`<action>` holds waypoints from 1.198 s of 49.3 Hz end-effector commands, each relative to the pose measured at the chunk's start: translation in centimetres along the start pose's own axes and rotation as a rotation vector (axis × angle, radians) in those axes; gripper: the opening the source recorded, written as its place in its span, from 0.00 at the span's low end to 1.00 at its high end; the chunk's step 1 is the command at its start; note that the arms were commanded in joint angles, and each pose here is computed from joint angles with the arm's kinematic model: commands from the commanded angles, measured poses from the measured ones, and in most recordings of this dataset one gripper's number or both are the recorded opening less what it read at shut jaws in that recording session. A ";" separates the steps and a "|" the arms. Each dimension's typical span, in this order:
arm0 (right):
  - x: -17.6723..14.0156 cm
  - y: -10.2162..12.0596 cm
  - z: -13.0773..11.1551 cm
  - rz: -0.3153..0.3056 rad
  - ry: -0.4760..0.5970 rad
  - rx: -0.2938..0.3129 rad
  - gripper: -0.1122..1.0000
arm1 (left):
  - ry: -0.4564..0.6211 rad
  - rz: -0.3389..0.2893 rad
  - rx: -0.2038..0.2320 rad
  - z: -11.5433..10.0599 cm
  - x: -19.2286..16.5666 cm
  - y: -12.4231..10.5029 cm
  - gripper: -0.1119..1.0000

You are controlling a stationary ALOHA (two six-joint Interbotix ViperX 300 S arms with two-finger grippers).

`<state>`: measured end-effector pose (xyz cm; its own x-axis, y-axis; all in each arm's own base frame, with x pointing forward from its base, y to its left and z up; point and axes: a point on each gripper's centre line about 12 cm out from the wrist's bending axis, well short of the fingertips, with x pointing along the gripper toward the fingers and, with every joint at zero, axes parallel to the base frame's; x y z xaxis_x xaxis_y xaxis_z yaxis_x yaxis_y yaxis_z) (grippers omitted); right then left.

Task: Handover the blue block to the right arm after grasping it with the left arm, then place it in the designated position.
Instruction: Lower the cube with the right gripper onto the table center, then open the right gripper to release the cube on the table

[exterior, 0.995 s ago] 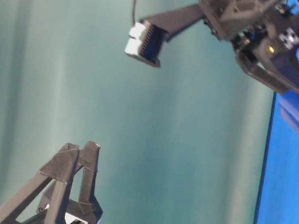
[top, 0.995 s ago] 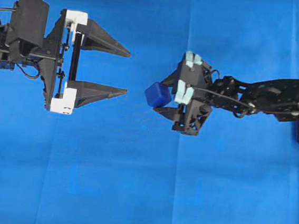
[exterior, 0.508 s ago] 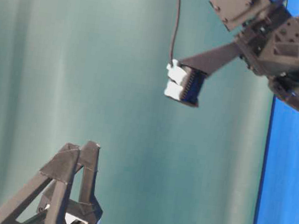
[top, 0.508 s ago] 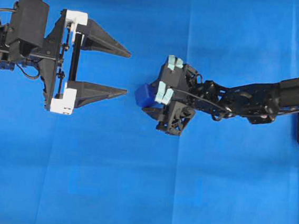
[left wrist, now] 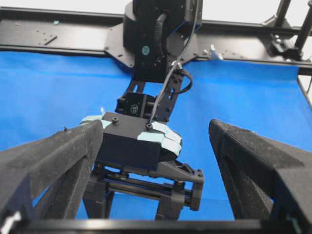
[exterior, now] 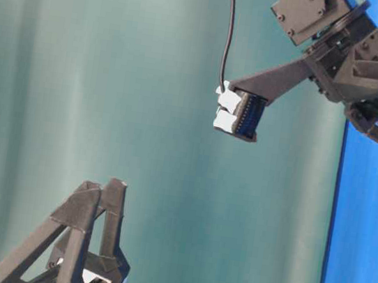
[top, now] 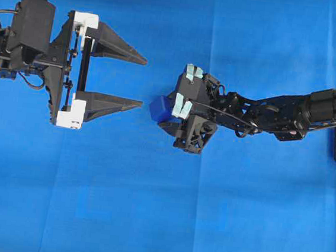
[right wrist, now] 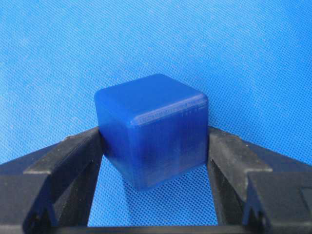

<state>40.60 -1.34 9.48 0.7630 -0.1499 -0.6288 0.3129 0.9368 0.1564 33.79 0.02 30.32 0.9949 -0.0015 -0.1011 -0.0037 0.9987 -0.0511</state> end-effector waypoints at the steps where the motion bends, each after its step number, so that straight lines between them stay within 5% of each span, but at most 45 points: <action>1: -0.2 0.5 1.3 0.011 -0.038 0.004 0.60 | -0.040 -0.006 0.003 1.3 -0.2 -0.2 0.94; 30: -0.2 0.5 1.2 0.014 -0.029 0.034 0.60 | -0.040 -0.007 0.002 1.3 -0.2 -0.2 0.94; 40: -1.1 0.9 1.8 0.028 -0.050 0.040 0.98 | -0.043 -0.007 0.005 1.4 -0.2 -0.2 0.94; 48: -3.0 1.3 3.3 0.057 -0.084 0.046 0.89 | -0.041 -0.007 0.007 1.4 -0.2 -0.2 0.94; 59: -6.9 1.9 5.7 0.114 -0.140 0.042 0.91 | -0.043 -0.007 0.007 1.4 -0.2 -0.2 0.94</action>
<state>39.47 -0.52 15.45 0.8282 -0.1017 -0.5511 0.2719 0.9328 0.2366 33.79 -0.09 30.32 0.9949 -0.0045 -0.1011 -0.0005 0.9988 -0.0495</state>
